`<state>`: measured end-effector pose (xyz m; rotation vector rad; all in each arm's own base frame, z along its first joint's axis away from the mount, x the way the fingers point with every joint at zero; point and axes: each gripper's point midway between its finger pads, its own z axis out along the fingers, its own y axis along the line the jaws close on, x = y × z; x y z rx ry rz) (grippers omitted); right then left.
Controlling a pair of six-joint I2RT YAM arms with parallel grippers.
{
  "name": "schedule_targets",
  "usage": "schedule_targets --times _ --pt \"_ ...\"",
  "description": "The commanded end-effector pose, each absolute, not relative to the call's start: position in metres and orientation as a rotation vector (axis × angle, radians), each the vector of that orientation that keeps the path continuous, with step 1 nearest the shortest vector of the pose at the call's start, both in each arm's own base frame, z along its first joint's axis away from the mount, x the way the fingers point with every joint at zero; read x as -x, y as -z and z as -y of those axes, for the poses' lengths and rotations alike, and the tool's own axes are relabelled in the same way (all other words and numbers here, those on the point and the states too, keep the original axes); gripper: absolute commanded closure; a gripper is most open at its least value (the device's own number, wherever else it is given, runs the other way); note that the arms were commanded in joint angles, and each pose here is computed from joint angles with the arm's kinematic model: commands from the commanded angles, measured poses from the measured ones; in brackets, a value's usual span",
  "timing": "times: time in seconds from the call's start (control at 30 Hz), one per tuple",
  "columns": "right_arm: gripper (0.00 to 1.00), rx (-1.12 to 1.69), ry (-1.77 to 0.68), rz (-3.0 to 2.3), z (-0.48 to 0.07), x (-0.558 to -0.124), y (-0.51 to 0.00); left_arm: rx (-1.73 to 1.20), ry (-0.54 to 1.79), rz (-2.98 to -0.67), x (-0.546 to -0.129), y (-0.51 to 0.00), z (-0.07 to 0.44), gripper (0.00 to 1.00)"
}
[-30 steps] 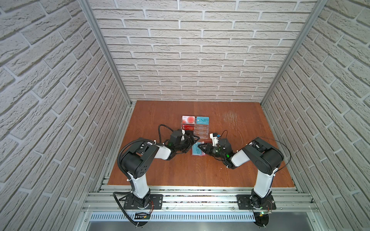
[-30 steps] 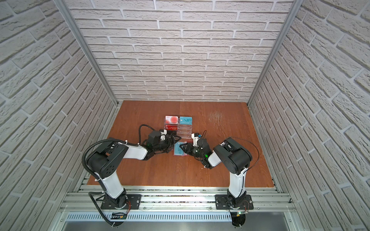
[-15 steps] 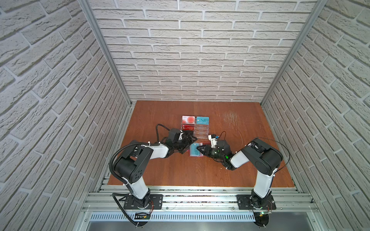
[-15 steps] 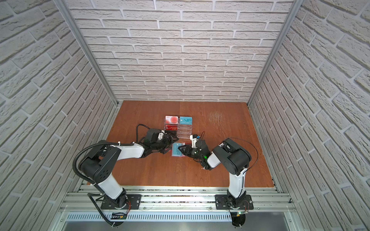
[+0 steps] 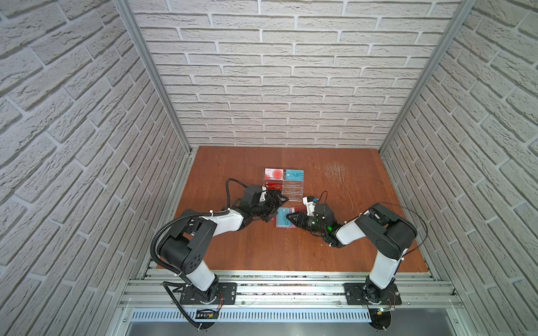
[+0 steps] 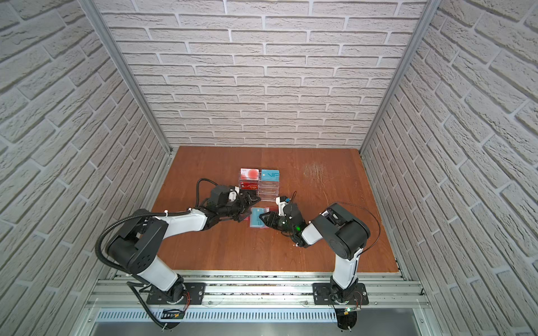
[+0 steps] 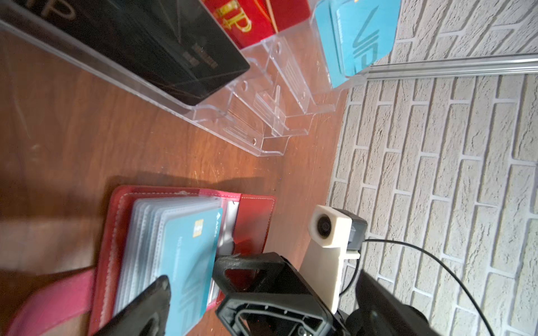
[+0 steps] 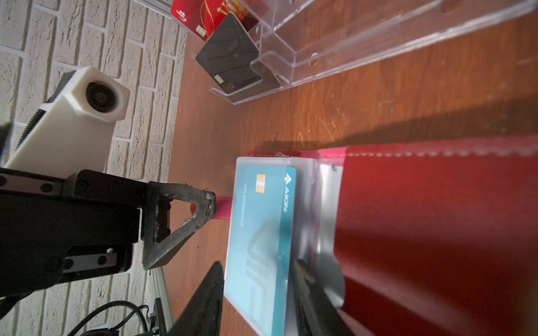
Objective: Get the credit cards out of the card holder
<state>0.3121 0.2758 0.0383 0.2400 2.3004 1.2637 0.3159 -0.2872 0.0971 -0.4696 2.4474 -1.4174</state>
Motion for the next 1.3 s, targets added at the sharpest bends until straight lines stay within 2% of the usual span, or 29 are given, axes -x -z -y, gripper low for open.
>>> schedule_targets --times 0.0,0.77,1.27 --pt "0.58 -0.203 -1.225 -2.304 -0.277 -0.309 -0.044 0.443 1.469 -2.414 -0.317 -0.104 0.296 0.02" --pt "0.58 -0.200 -1.289 -2.274 -0.287 -0.310 -0.045 0.471 1.392 -2.468 -0.304 -0.068 0.284 0.02" --pt "0.58 -0.107 -1.388 -2.166 -0.304 -0.311 -0.065 0.498 1.379 -2.486 -0.300 -0.052 0.277 0.02"
